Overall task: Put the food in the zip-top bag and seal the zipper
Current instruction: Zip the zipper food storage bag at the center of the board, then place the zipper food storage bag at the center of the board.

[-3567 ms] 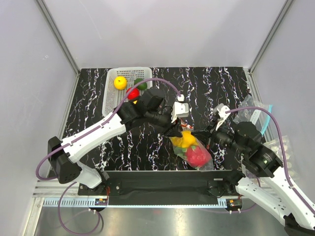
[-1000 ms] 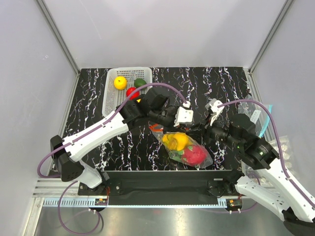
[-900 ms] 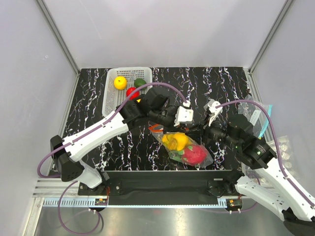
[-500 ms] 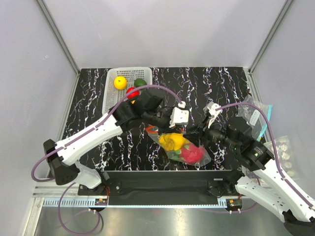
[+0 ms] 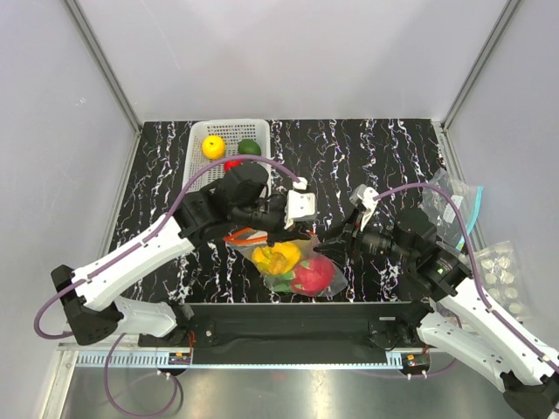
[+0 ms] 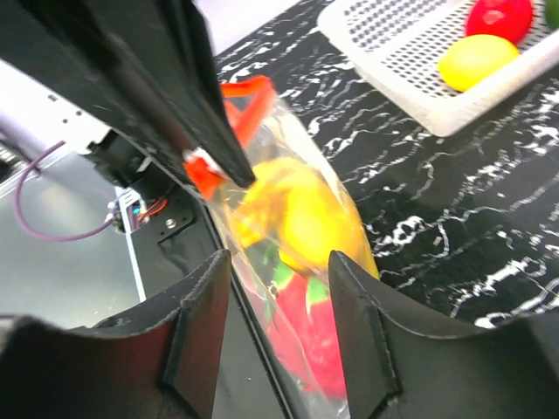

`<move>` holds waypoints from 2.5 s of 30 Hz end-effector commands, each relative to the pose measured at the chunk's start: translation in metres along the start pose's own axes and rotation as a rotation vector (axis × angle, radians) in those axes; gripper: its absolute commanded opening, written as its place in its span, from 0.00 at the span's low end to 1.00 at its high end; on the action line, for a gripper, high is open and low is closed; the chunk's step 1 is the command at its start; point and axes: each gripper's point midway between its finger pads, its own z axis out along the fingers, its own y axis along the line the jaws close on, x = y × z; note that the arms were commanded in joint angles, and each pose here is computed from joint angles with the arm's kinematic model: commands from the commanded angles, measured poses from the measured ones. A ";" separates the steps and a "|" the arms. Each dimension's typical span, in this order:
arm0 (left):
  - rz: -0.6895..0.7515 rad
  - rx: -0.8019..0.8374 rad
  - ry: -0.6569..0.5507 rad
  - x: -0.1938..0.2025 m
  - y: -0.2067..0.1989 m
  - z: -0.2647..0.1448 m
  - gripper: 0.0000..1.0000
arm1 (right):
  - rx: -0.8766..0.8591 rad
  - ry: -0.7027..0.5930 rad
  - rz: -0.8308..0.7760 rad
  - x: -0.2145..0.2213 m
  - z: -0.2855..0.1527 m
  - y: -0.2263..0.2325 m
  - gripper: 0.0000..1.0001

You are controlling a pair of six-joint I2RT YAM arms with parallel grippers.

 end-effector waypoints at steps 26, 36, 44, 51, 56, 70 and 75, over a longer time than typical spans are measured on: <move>-0.108 -0.044 -0.016 -0.010 0.013 0.004 0.00 | 0.086 -0.203 -0.086 -0.028 -0.028 0.000 0.00; -0.171 -0.065 -0.020 -0.006 0.026 -0.003 0.00 | 0.312 -0.375 -0.055 -0.059 -0.074 -0.020 0.00; -0.202 -0.082 -0.008 0.001 0.035 -0.004 0.00 | 0.766 -0.566 0.064 -0.073 -0.155 -0.073 0.00; -0.227 -0.094 0.015 0.008 0.041 -0.003 0.00 | 1.055 -0.687 0.157 -0.070 -0.219 -0.096 0.00; -0.247 -0.137 0.048 0.017 0.050 -0.004 0.00 | 1.180 -0.759 0.224 -0.067 -0.255 -0.099 0.00; -0.372 -0.407 0.082 0.051 0.117 -0.029 0.00 | 0.966 -0.500 0.129 -0.068 -0.143 -0.109 0.00; -0.474 -0.635 0.132 0.078 0.159 -0.069 0.02 | 0.904 -0.442 0.123 -0.073 -0.096 -0.118 0.00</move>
